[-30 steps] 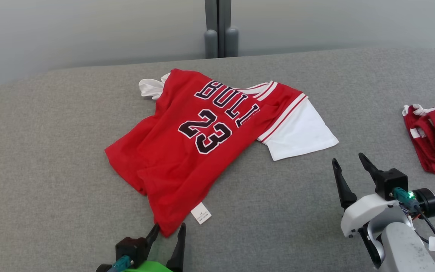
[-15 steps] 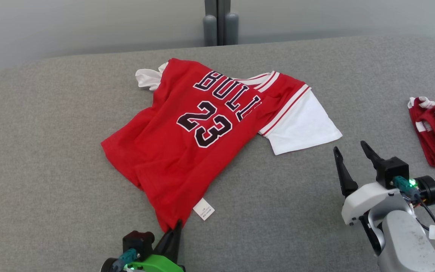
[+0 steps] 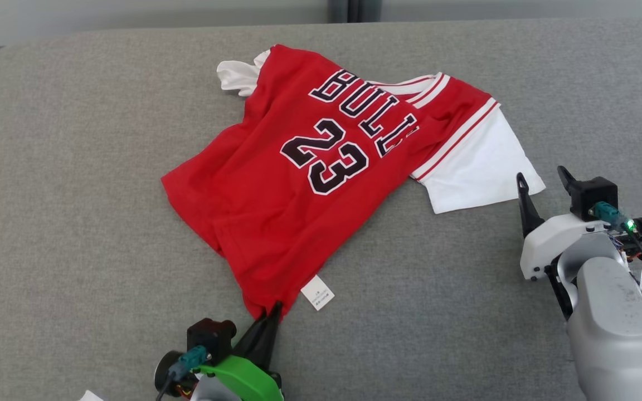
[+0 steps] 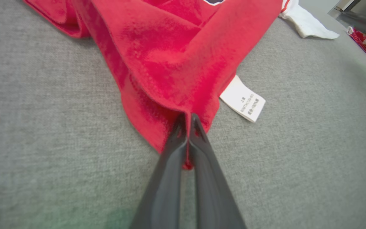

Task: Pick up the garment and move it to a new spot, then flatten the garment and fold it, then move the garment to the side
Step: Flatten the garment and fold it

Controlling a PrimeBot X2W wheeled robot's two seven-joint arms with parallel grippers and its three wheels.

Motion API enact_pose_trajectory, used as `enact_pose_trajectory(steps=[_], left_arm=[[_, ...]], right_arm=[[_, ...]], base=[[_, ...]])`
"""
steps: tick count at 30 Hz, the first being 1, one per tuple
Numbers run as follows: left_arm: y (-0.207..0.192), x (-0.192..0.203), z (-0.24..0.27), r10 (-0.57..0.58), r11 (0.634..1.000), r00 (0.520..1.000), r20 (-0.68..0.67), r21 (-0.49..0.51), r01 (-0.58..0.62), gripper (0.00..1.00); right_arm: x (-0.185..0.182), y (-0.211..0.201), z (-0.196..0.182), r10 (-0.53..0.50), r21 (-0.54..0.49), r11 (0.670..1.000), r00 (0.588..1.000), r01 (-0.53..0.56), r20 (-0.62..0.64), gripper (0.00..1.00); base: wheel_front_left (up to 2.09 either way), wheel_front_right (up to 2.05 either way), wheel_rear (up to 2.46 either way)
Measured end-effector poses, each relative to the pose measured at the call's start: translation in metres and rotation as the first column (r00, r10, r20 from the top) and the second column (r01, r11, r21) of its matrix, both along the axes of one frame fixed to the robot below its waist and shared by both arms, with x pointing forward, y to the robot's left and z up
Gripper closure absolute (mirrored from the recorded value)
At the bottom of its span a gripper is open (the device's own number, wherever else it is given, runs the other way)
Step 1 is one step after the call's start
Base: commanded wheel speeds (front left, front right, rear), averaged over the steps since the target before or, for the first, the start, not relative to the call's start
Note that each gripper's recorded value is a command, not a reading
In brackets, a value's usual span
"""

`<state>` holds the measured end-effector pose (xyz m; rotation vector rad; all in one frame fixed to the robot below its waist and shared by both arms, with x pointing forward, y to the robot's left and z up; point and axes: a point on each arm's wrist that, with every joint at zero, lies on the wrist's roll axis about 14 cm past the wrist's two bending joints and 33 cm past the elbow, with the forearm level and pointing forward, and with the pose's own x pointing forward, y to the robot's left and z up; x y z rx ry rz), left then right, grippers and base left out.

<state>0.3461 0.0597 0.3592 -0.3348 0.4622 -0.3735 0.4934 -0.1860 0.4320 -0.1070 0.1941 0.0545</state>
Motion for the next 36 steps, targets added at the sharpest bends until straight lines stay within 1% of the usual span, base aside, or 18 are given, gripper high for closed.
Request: enact_pose_trajectory(steps=[4, 6, 7, 8, 9, 13, 16, 20, 23, 25, 27, 30, 33, 34, 35, 36], left_arm=[[0.005, 0.001, -0.002, 0.01, 1.0, 1.0, -0.007, 0.002, -0.01, 1.0], [0.007, 0.003, -0.002, 0.016, 1.0, 1.0, -0.008, 0.0, -0.016, 1.0], [0.008, 0.003, -0.003, 0.019, 1.0, 1.0, -0.008, 0.0, -0.019, 1.0], [0.008, 0.002, -0.003, 0.019, 1.0, 1.0, -0.009, 0.0, -0.019, 1.0], [0.008, 0.002, -0.003, 0.018, 1.0, 1.0, -0.009, -0.001, -0.018, 1.0], [0.007, 0.002, 0.0, 0.007, 1.0, 1.0, -0.002, -0.005, -0.007, 1.0], [0.004, 0.004, 0.011, 0.02, 0.999, 1.0, 0.02, -0.042, -0.019, 1.0], [0.006, 0.009, 0.031, 0.026, 0.998, 0.996, 0.084, -0.06, -0.021, 1.0], [0.013, 0.021, 0.058, 0.051, 0.996, 0.984, 0.172, -0.081, -0.038, 1.0], [0.022, 0.031, 0.082, 0.072, 0.995, 0.966, 0.25, -0.091, -0.051, 1.0], [0.031, 0.04, 0.109, 0.082, 0.994, 0.939, 0.334, -0.092, -0.054, 1.0], [0.044, 0.056, 0.161, 0.075, 0.996, 0.871, 0.486, -0.078, -0.042, 1.0], [0.058, 0.072, 0.225, 0.026, 1.0, 0.757, 0.652, -0.02, -0.018, 1.0], [0.061, 0.075, 0.241, 0.011, 1.0, 0.726, 0.687, 0.0, -0.016, 1.0], [0.065, 0.079, 0.26, -0.004, 1.0, 0.688, 0.726, 0.02, -0.015, 1.0], [0.068, 0.083, 0.28, -0.019, 0.999, 0.649, 0.761, 0.035, -0.013, 1.0]], right_arm=[[0.001, 0.002, -0.033, -0.01, 0.002, 1.0, 0.992, 0.01, -0.125, 0.0], [-0.001, 0.004, -0.045, -0.011, 0.012, 1.0, 0.986, 0.013, -0.166, 0.0], [-0.001, 0.004, -0.049, -0.013, 0.013, 1.0, 0.983, 0.015, -0.184, 0.42], [0.0, 0.005, -0.052, -0.018, 0.023, 0.999, 0.981, 0.022, -0.192, 0.68], [0.0, 0.005, -0.053, -0.021, 0.031, 0.999, 0.981, 0.028, -0.194, 1.0], [-0.002, 0.004, -0.052, -0.035, 0.059, 0.997, 0.982, 0.046, -0.185, 1.0], [0.001, 0.005, -0.038, -0.037, 0.088, 0.995, 0.989, 0.05, -0.142, 1.0], [0.012, 0.002, 0.012, -0.058, 0.146, 0.988, 0.998, 0.053, 0.031, 1.0], [0.004, -0.002, 0.04, -0.078, 0.197, 0.979, 0.989, 0.052, 0.129, 1.0], [0.003, -0.005, 0.072, -0.084, 0.228, 0.973, 0.971, 0.032, 0.224, 1.0], [0.002, -0.01, 0.105, -0.099, 0.266, 0.964, 0.945, 0.013, 0.313, 1.0], [-0.004, -0.017, 0.151, -0.129, 0.336, 0.941, 0.894, -0.026, 0.43, 1.0], [-0.01, -0.024, 0.204, -0.158, 0.407, 0.908, 0.823, -0.095, 0.545, 1.0], [-0.012, -0.026, 0.22, -0.175, 0.437, 0.892, 0.8, -0.119, 0.574, 1.0], [-0.013, -0.029, 0.238, -0.194, 0.475, 0.867, 0.777, -0.149, 0.598, 1.0], [-0.015, -0.031, 0.256, -0.201, 0.495, 0.85, 0.757, -0.181, 0.622, 1.0]], base=[[0.0, 0.0, 0.0], [0.0, 0.0, 0.0], [0.0, 0.0, 0.0], [0.0, 0.0, 0.0], [0.0, 0.0, 0.0], [0.0, 0.0, 0.0], [0.0, 0.0, 0.0], [0.0, 0.0, 0.0], [0.0, 0.0, 0.0], [0.0, 0.0, 0.0], [0.0, 0.0, 0.0], [0.0, 0.0, 0.0], [0.0, 0.0, 0.0], [0.0, 0.0, 0.0], [0.0, 0.0, 0.0], [0.0, 0.0, 0.0]])
